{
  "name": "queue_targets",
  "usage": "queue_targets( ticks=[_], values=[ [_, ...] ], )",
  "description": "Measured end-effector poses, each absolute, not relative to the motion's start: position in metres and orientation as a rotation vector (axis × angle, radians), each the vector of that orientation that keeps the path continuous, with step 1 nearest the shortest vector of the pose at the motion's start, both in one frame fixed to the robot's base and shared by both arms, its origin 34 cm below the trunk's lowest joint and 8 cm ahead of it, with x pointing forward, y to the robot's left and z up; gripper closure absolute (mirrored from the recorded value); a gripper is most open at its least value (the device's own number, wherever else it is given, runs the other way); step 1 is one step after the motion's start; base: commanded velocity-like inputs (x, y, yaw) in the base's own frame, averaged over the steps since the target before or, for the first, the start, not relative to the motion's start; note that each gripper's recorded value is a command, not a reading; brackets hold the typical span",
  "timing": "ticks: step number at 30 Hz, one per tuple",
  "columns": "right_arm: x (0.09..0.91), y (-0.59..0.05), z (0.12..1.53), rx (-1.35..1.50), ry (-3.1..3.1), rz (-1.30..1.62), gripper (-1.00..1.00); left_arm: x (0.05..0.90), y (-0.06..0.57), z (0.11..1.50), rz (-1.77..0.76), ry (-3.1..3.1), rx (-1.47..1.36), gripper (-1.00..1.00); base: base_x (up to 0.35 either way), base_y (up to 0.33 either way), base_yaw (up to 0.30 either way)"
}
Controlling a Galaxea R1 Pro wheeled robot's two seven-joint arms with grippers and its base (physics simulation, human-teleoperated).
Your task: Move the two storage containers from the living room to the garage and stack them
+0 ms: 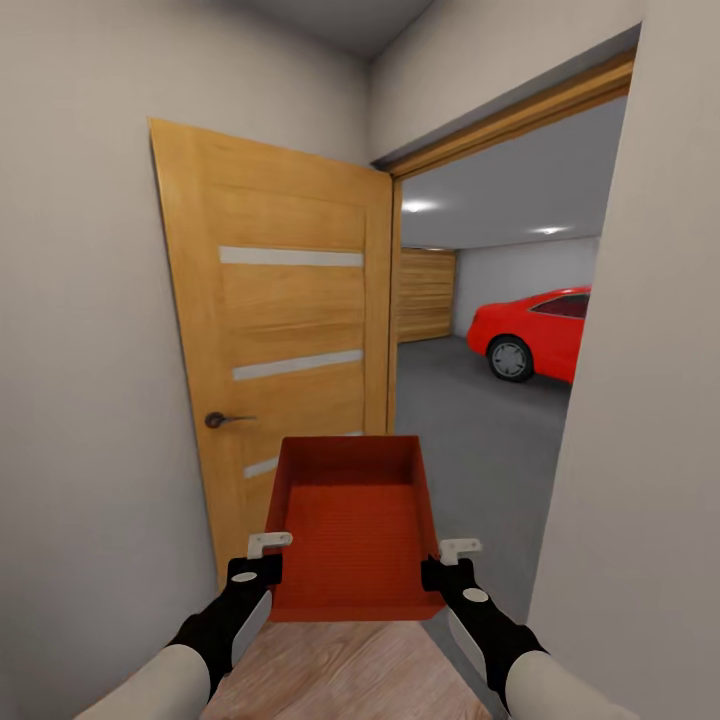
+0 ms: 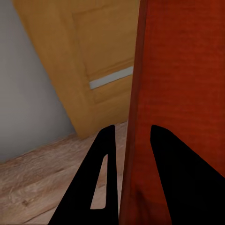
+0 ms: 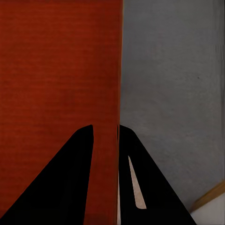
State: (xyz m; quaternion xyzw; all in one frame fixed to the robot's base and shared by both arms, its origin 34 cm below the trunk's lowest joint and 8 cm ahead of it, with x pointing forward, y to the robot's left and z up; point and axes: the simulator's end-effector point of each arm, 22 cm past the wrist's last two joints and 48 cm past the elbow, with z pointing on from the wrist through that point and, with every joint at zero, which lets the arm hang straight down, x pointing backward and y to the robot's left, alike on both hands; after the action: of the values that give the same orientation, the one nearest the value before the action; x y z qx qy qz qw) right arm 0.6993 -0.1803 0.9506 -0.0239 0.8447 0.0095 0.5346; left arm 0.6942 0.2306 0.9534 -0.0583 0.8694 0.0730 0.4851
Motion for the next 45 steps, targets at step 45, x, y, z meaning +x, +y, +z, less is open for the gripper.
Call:
queue_targets(
  ticks=[45],
  values=[
    [0.6993, -0.1807, 0.9512, -0.067, 2.010, 0.014, 1.00, 0.6925, 0.2303, 0.9499, 0.170, 2.115, -0.152, 1.00, 0.262, 0.074, -0.245]
  ],
)
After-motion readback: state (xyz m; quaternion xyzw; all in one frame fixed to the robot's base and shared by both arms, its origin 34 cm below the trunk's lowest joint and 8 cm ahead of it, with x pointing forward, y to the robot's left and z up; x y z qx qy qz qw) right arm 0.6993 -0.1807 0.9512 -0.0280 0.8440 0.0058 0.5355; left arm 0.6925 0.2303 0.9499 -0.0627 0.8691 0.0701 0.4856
